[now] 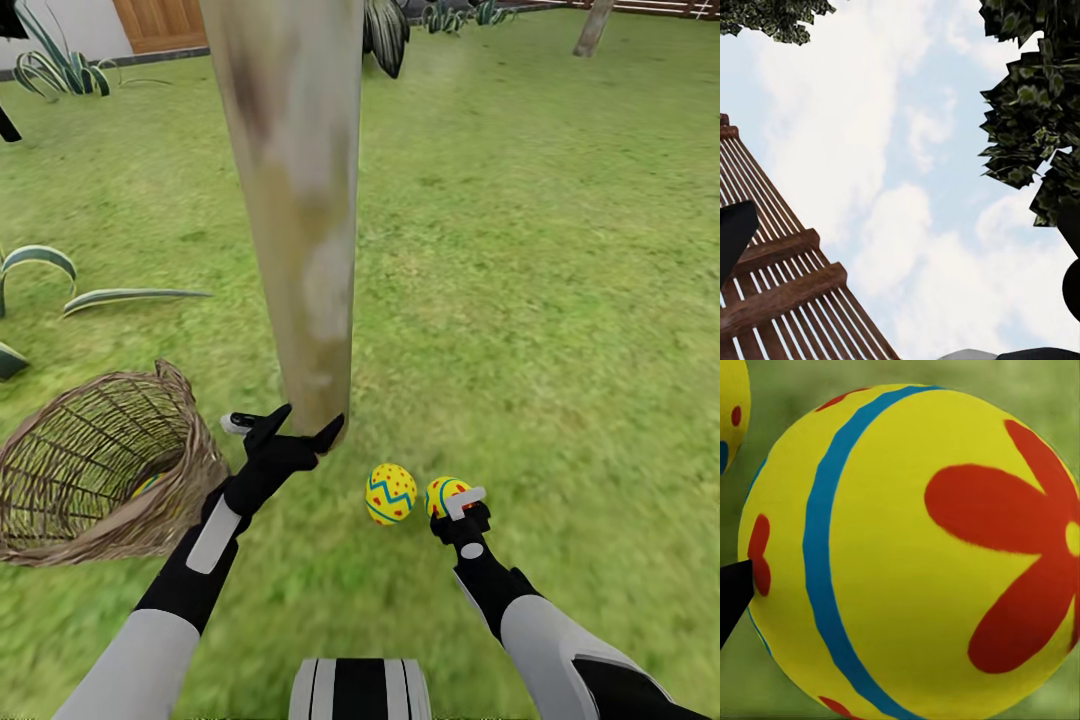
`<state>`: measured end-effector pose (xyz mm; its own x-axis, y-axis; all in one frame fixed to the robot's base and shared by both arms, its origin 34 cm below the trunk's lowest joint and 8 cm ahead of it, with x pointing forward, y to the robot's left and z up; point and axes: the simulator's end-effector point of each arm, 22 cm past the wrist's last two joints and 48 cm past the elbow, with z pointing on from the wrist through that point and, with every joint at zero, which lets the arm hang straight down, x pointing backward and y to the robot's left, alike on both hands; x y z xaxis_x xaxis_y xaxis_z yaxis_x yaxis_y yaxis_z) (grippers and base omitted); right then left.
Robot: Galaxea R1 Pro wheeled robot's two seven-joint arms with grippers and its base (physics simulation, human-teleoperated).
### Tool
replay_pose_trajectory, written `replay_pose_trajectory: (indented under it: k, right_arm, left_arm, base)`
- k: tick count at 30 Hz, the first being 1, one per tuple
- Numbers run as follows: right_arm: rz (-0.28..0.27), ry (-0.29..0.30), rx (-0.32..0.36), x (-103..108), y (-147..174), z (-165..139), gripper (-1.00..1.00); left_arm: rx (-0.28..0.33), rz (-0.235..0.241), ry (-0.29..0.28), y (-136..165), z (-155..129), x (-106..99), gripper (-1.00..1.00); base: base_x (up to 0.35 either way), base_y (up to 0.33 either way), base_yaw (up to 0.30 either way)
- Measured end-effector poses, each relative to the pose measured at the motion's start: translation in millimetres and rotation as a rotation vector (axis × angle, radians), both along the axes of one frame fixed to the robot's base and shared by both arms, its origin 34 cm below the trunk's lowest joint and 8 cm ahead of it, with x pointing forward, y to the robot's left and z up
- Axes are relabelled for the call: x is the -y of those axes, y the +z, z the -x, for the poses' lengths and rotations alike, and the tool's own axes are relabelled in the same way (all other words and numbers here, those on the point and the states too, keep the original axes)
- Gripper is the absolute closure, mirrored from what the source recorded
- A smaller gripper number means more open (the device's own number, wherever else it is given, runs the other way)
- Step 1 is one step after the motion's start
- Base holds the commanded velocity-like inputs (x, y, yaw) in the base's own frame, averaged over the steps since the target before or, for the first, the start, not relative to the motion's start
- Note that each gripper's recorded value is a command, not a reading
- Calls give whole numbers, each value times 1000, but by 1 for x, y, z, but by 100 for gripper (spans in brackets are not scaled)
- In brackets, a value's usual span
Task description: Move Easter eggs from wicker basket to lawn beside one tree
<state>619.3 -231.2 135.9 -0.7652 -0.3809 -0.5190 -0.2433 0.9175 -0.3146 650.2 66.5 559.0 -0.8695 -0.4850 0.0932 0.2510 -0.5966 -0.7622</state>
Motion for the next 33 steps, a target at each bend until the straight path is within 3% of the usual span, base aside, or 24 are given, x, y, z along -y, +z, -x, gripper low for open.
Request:
replay_pose_trajectory:
  k: [4, 13, 25, 33]
  right_arm:
    - [0, 0, -12, 0, -7, 4, 100]
    - [0, 0, -16, 0, -9, 6, 100]
    - [20, 0, 10, 7, -18, -6, 100]
    - [13, -3, 10, 7, -18, -7, 100]
  left_arm:
    - [-12, 1, -1, -7, 0, 0, -100]
    - [-16, 22, -52, -5, 8, 24, -100]
    - [-67, 24, -52, -34, 6, 25, -100]
    - [-69, 25, -51, -34, 6, 24, -100]
  base:
    - [0, 0, 0]
    - [0, 0, 0]
    - [0, 0, 0]
    - [0, 0, 0]
